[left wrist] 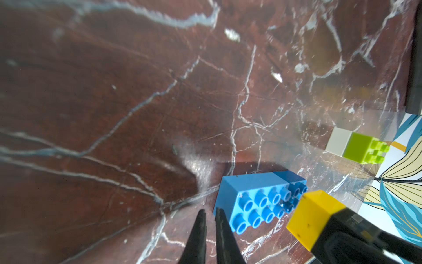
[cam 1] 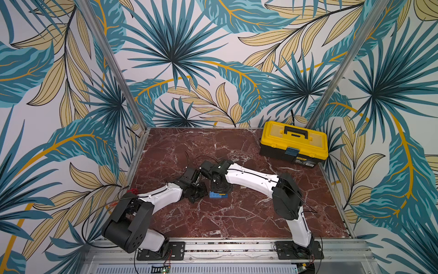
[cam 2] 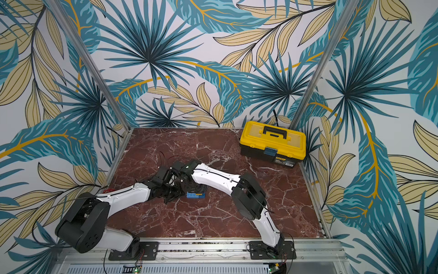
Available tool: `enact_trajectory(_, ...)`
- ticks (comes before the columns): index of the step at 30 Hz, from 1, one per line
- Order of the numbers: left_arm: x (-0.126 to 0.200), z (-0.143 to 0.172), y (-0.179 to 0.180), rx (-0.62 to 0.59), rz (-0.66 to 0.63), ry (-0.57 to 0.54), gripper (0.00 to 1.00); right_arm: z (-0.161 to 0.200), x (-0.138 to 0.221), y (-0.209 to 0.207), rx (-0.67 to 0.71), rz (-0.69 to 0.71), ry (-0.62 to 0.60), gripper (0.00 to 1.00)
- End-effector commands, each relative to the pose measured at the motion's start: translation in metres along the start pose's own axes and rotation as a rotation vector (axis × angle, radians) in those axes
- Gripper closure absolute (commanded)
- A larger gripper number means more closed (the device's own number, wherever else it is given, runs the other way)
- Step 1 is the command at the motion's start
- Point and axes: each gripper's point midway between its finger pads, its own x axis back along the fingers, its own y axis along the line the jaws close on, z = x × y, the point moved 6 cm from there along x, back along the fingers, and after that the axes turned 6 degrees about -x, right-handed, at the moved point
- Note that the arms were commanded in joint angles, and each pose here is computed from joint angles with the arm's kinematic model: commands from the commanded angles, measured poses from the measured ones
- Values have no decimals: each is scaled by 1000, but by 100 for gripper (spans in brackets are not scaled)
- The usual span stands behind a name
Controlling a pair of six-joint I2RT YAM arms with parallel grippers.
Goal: Assemble the number 4 with lego
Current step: Move the lego brick at the center of the board.
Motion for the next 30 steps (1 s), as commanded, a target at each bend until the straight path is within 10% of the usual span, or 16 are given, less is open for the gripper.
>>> enact_trajectory(1,4,4,15,14,-42,1,87,2,-7,-2,23,45,3,80)
enact_trajectory(30,11,-1,20,18,-41,-6,88,36,-74,-21,77,185,174,80)
